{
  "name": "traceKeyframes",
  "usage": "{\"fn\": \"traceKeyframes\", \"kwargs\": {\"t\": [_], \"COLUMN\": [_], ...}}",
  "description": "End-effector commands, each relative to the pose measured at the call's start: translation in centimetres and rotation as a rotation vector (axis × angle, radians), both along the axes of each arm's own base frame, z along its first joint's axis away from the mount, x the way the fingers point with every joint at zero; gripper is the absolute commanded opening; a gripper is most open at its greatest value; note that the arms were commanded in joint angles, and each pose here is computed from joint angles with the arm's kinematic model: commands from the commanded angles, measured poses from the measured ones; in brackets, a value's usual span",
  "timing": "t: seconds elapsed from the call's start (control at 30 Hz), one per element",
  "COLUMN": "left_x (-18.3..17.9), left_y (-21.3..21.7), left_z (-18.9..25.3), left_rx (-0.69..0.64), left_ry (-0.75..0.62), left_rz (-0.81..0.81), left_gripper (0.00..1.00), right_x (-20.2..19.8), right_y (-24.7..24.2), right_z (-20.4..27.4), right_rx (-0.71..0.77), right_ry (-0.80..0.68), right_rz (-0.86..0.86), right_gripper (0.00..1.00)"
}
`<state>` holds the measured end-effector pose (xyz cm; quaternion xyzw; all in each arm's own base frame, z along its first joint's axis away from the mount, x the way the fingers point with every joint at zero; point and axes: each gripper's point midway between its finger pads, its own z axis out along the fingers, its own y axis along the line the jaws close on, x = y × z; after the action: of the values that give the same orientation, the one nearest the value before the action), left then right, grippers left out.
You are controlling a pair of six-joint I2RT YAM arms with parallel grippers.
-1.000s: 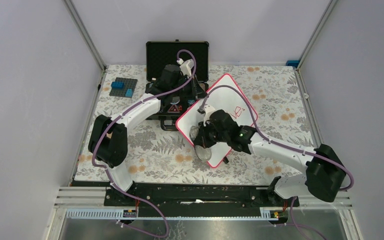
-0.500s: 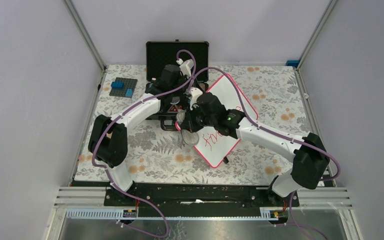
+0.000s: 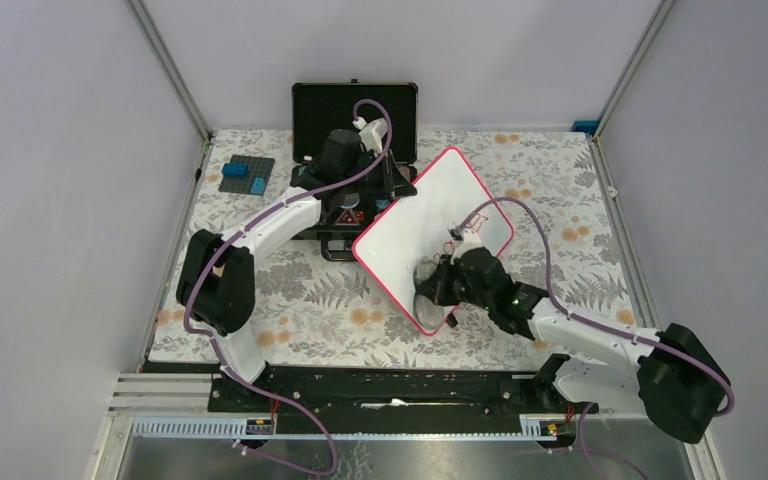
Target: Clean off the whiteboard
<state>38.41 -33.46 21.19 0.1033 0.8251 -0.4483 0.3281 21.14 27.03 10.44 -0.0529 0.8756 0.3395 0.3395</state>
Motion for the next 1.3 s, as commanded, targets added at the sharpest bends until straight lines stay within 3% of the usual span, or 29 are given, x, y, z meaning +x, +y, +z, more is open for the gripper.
{"fn": "traceKeyframes", "kwargs": {"t": [0.0,0.2,0.43,0.53,0.73,1.1,1.27], "left_x": [-2.2,-2.1,-2.0,-2.0,-1.9,-2.1,-2.0], "left_y": [-0.2,-0.2,-0.1,-0.1,0.0,-0.2,-0.1], "left_z": [0.5,0.2,0.0,-0.1,0.2,0.1,0.0], "left_rx": [-0.003,-0.001,0.003,0.006,0.011,0.001,0.005], "left_ry": [0.051,0.054,0.057,0.057,0.044,0.057,0.055], "left_rz": [-0.028,-0.019,-0.017,-0.015,-0.011,-0.02,-0.015], "left_gripper": [0.0,0.0,0.0,0.0,0.0,0.0,0.0], "right_x": [-2.2,1.0,6.6,8.3,8.0,-1.7,-1.3], "right_y": [-5.2,-1.8,4.4,5.5,5.1,-5.6,-4.8], "right_z": [-6.7,-1.3,9.7,10.9,6.7,-6.7,-5.0], "right_rx": [-0.142,-0.106,0.029,0.025,-0.016,-0.152,-0.124], "right_ry": [0.176,0.051,-0.184,-0.215,-0.119,0.177,0.145], "right_rz": [-0.151,-0.068,0.022,0.017,0.011,-0.138,-0.116], "right_gripper": [0.0,0.0,0.0,0.0,0.0,0.0,0.0]}}
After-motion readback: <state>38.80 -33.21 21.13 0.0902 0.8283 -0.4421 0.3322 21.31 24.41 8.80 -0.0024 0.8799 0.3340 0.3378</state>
